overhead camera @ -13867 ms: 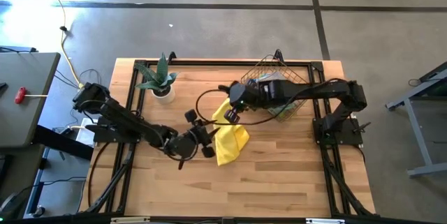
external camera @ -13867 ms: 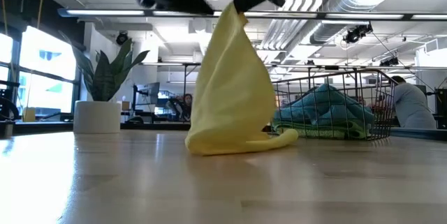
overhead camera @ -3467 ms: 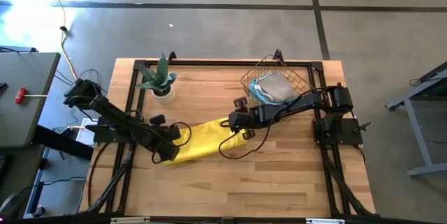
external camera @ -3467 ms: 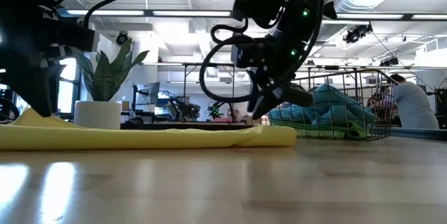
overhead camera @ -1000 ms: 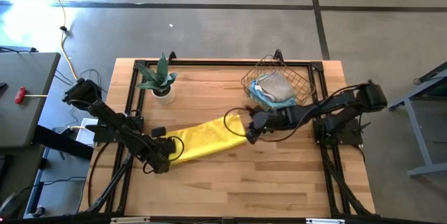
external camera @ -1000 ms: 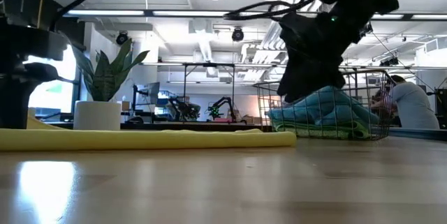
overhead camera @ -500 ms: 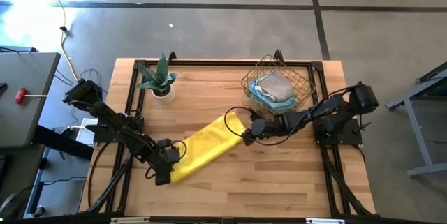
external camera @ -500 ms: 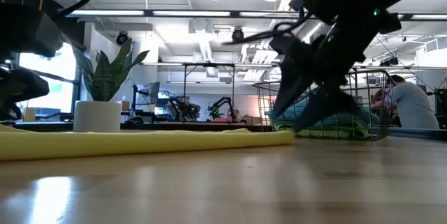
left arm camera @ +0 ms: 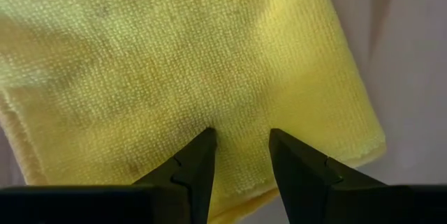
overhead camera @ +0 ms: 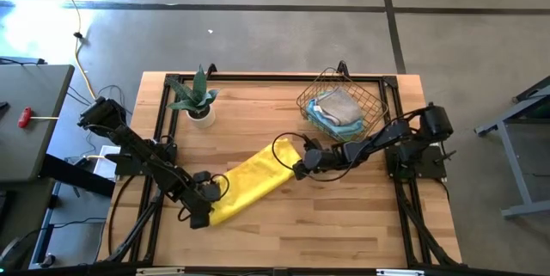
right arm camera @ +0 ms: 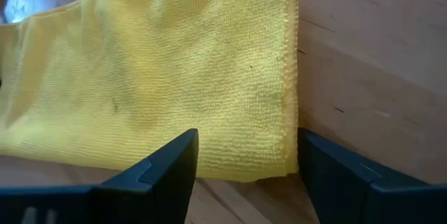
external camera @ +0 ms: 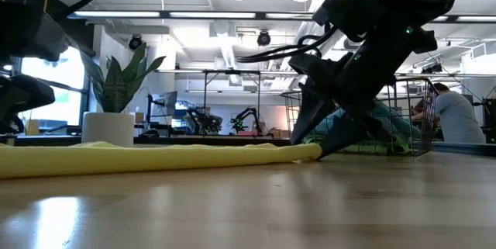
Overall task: Fold microfiber towels
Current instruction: Fold the yellow microfiber towel
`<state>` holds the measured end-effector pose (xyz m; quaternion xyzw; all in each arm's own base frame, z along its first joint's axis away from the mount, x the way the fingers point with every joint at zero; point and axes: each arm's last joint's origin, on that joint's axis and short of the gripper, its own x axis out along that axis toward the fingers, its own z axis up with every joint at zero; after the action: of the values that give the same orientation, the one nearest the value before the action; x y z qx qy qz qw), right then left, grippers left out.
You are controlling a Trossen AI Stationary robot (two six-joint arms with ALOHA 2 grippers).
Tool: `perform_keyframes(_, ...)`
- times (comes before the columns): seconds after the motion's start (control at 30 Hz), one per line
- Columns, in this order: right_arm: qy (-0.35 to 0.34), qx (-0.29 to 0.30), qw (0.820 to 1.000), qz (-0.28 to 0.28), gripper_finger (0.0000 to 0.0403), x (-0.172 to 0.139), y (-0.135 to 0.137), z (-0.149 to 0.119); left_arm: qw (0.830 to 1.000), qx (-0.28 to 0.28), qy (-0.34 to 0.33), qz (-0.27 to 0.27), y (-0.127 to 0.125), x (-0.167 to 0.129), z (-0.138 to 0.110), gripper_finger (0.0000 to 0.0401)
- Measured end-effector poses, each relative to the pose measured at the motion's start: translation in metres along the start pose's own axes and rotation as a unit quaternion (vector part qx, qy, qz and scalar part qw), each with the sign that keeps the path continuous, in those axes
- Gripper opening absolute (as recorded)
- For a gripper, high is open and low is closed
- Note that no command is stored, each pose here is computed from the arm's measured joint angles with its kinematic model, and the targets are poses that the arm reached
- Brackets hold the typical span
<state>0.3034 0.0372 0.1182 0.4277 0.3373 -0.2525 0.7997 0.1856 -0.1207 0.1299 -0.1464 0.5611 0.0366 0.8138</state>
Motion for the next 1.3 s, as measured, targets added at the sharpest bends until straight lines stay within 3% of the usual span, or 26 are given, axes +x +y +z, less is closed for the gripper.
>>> perform_keyframes(0.17,0.003,0.000,1.000,-0.005,0.0177,0.000,-0.001,-0.002,1.000,0.000,-0.010,0.011,0.001,0.000,0.000,0.0129)
perform_keyframes(0.3,0.001,-0.004,1.000,-0.010,0.0111,0.001,-0.002,-0.002,1.000,0.000,-0.010,0.011,0.001,0.000,0.001,0.0129)
perform_keyframes(0.5,0.005,-0.059,0.998,-0.007,0.0010,0.001,-0.001,-0.003,1.000,0.000,-0.010,0.011,0.001,0.000,0.001,0.0129)
perform_keyframes(0.73,0.021,-0.072,0.997,-0.012,0.0003,0.000,-0.003,-0.004,1.000,0.000,-0.011,0.009,0.001,0.000,0.001,0.0129)
perform_keyframes(0.93,0.045,-0.075,0.995,-0.054,0.0002,-0.015,-0.009,-0.003,1.000,-0.002,-0.014,0.003,0.000,0.000,0.002,0.0129)
perform_keyframes(1.13,0.073,-0.095,0.982,-0.148,0.0001,-0.044,0.007,0.012,0.999,-0.006,-0.029,-0.020,-0.004,-0.001,0.005,0.0129)
perform_keyframes(1.3,0.069,-0.133,0.963,-0.223,0.0001,-0.065,0.037,0.029,0.997,-0.012,-0.050,-0.051,-0.009,-0.006,0.010,0.0129)
